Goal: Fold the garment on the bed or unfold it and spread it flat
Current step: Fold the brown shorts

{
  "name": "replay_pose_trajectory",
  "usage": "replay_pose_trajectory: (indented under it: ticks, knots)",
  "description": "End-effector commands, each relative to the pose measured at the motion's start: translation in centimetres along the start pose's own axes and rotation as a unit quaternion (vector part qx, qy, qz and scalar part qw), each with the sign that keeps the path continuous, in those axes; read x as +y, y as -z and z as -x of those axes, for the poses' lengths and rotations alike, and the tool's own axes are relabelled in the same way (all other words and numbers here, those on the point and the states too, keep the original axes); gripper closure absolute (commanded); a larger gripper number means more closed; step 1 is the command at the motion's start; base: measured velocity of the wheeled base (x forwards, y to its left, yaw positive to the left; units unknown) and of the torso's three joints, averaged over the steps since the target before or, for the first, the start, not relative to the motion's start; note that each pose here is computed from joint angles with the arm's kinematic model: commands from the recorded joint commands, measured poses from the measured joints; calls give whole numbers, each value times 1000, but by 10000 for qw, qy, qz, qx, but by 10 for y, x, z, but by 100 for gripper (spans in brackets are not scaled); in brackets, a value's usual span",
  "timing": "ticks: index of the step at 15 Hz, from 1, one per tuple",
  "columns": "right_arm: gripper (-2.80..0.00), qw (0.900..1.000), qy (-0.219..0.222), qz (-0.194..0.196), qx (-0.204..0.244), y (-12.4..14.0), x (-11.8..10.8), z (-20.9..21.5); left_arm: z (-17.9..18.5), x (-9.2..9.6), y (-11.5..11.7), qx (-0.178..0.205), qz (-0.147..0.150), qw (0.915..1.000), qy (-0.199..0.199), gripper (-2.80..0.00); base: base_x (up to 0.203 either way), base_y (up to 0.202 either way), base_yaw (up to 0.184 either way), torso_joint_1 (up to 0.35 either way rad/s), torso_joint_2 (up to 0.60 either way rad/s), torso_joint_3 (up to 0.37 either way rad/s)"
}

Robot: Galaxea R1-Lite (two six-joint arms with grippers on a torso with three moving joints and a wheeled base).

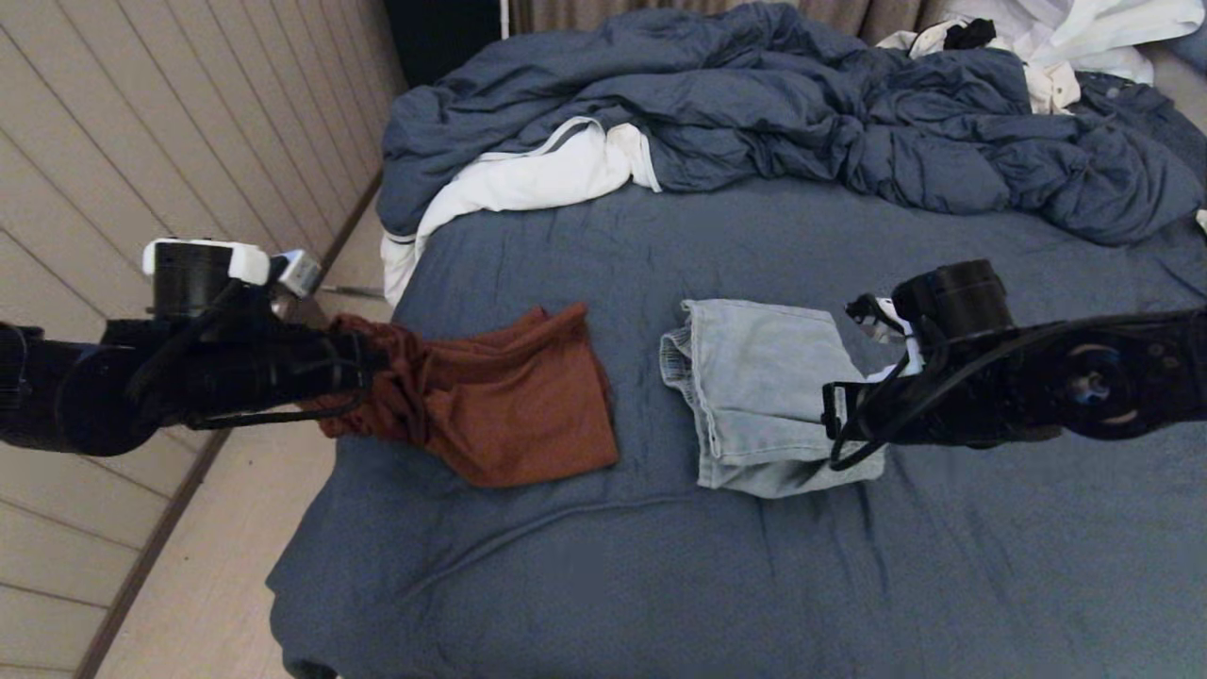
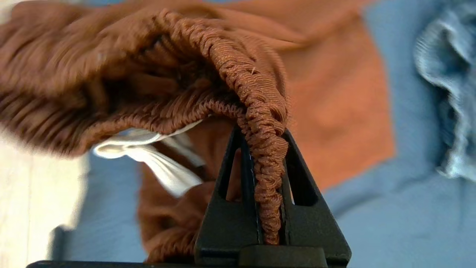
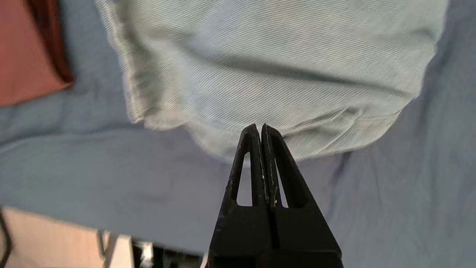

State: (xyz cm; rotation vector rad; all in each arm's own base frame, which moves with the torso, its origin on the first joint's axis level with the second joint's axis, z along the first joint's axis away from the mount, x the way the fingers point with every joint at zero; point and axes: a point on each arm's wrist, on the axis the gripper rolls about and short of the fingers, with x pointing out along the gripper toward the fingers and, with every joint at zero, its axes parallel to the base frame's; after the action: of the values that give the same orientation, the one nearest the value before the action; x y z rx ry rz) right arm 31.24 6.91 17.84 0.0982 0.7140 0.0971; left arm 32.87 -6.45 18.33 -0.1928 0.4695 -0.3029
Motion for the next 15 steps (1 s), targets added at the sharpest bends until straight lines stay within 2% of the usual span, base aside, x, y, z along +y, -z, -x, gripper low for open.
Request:
replay_pose_trajectory:
  ticks: [1,2,5,8,15]
  knots:
    - [0,10000,47,-50,45,2,-7,-10,-15,-48,9,90,-305,9990,328,0,0,0,0,0,0,0]
    - [0,9999,-58,-84,-10,-2,-10,-9,-27,-65,15,157,-417,9984,356,0,0,0,0,0,0,0]
    - [0,9995,-257,-140,-100,-10,-14,-7,-65,-101,33,293,-623,9970,350,0,0,0,0,0,0,0]
    - [0,9987,-449,-200,-110,-11,-19,-2,-98,-130,48,303,-650,9968,365,0,0,0,0,0,0,0]
    - [0,9979,-568,-241,-183,-13,-22,6,-139,-181,76,297,-836,9944,567,0,0,0,0,0,0,0]
